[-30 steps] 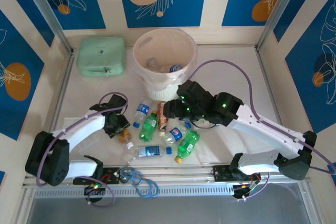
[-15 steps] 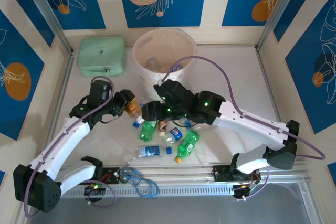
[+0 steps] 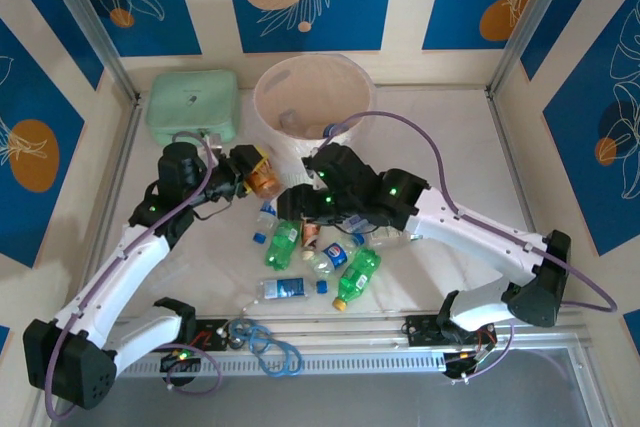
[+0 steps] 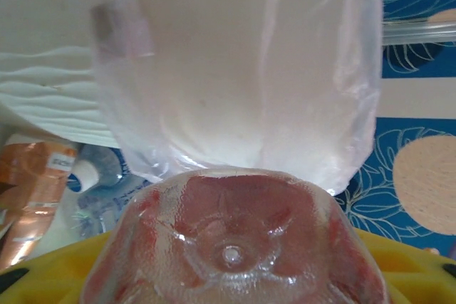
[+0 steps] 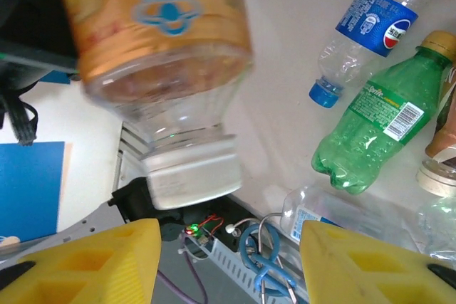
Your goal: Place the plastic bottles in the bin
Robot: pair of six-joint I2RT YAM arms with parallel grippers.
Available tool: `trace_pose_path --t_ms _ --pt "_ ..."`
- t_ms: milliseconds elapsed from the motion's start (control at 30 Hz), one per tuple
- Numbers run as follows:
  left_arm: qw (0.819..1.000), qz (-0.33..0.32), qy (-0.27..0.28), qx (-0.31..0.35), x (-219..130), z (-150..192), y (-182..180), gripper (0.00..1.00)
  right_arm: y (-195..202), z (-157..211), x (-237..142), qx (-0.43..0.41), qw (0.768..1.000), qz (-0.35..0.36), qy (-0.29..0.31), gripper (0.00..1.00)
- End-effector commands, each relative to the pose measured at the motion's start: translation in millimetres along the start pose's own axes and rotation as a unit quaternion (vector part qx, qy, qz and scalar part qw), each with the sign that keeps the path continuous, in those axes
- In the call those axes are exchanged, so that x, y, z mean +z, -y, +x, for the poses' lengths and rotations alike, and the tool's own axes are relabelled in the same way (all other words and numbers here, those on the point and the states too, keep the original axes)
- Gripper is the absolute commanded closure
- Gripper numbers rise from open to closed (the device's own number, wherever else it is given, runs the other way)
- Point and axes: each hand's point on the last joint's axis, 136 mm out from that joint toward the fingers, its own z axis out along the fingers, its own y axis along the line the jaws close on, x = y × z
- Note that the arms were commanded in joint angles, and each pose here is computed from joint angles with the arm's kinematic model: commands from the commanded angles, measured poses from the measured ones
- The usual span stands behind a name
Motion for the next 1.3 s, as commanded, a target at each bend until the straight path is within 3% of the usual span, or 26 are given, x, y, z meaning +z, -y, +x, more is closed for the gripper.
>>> trace_pose_path --t_ms 0,567,1267 --pt "0.998 0.068 -0.009 0.005 -4.8 0.8 28.5 0.44 -23.6 2.7 -12.5 0.015 0.997 -0.078 -0.017 0.45" --pt "0.992 0.125 -0.032 -0.004 -2.1 5.0 45.2 0.46 -36.3 -32.2 -26.5 0.047 0.985 -0.163 0.007 0.44" --pt "0.988 0.152 -0.032 -0.025 -1.6 2.3 52.1 0.48 -45.1 -37.1 -18.6 0.035 0.986 -0.159 0.035 0.56"
